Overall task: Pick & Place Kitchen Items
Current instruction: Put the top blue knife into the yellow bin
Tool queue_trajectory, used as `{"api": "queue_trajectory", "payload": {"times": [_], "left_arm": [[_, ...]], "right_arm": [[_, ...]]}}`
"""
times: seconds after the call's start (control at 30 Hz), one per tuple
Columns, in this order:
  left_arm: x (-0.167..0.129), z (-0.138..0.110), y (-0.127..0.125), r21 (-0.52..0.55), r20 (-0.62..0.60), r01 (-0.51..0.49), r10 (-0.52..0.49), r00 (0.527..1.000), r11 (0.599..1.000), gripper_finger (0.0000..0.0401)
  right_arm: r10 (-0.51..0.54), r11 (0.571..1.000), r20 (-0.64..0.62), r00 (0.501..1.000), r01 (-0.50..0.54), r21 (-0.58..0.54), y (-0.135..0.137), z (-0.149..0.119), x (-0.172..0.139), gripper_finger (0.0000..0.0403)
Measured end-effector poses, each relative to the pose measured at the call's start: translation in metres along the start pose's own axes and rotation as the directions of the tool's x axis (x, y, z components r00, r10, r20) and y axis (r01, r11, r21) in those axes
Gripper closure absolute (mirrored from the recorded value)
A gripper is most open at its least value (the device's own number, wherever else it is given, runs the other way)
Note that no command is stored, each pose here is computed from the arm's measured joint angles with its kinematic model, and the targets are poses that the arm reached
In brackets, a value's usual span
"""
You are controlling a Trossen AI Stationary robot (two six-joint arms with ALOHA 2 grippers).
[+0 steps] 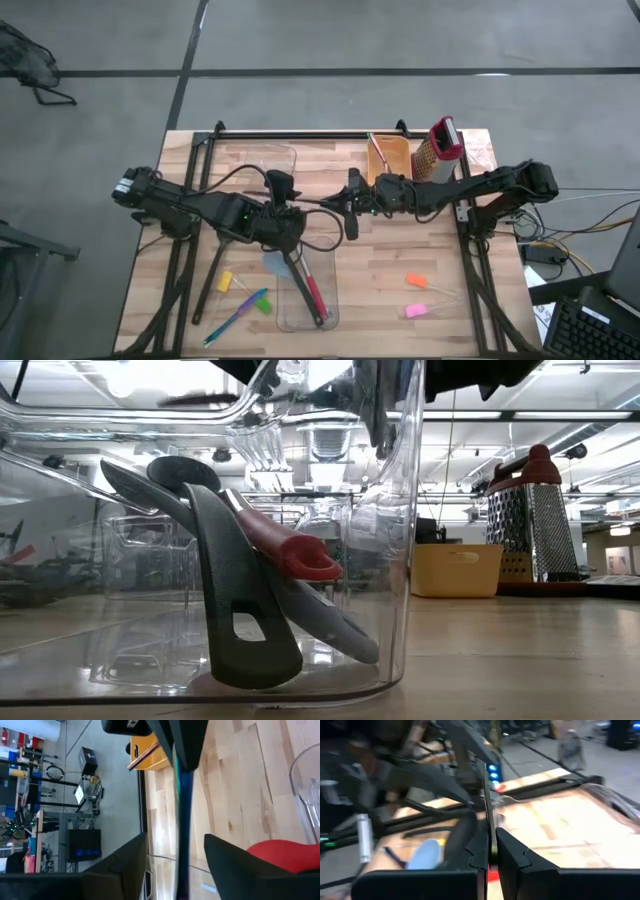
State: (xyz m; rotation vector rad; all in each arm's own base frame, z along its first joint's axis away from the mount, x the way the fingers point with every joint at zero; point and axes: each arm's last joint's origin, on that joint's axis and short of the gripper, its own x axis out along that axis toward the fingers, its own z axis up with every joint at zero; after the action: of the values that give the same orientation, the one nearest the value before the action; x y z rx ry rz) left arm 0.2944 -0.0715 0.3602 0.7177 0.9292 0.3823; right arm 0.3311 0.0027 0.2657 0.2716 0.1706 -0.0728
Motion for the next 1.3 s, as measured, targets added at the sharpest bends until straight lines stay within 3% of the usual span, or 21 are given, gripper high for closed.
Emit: {"api": "queue_trajectory", "payload": {"times": [0.17, 0.33, 0.5, 0.7, 1.07, 1.3], "left_arm": [[-0.005, -0.002, 0.004, -0.053, 0.012, -0.002, 0.002, 1.0, 0.999, 0.0187], [-0.007, -0.004, 0.007, -0.123, 0.019, -0.001, 0.004, 1.0, 0.992, 0.0188], [-0.003, -0.006, 0.002, -0.129, 0.01, 0.0, 0.002, 1.0, 0.992, 0.0188], [0.007, -0.015, -0.01, -0.115, -0.032, 0.002, -0.006, 0.999, 0.993, 0.0188], [0.012, -0.022, -0.018, -0.107, -0.054, 0.003, -0.008, 0.999, 0.994, 0.0188], [0.01, -0.024, -0.016, -0.122, -0.047, 0.002, -0.008, 0.999, 0.993, 0.0188]], "right_arm": [[-0.151, 0.988, -0.021, 0.988, 0.15, -0.027, -0.005, -0.001, -0.005, 0.0391], [-0.377, 0.925, -0.049, 0.925, 0.373, -0.071, -0.011, 0.002, -0.021, 0.0391], [-0.577, 0.814, -0.052, 0.815, 0.568, -0.122, -0.017, 0.004, -0.04, 0.039], [-0.764, 0.644, -0.078, 0.641, 0.75, -0.15, -0.025, -0.003, -0.062, 0.039], [-0.906, 0.424, -0.106, 0.411, 0.886, -0.189, -0.041, -0.039, -0.081, 0.039], [-0.94, 0.341, -0.107, 0.325, 0.918, -0.202, -0.059, -0.05, -0.082, 0.039]]}}
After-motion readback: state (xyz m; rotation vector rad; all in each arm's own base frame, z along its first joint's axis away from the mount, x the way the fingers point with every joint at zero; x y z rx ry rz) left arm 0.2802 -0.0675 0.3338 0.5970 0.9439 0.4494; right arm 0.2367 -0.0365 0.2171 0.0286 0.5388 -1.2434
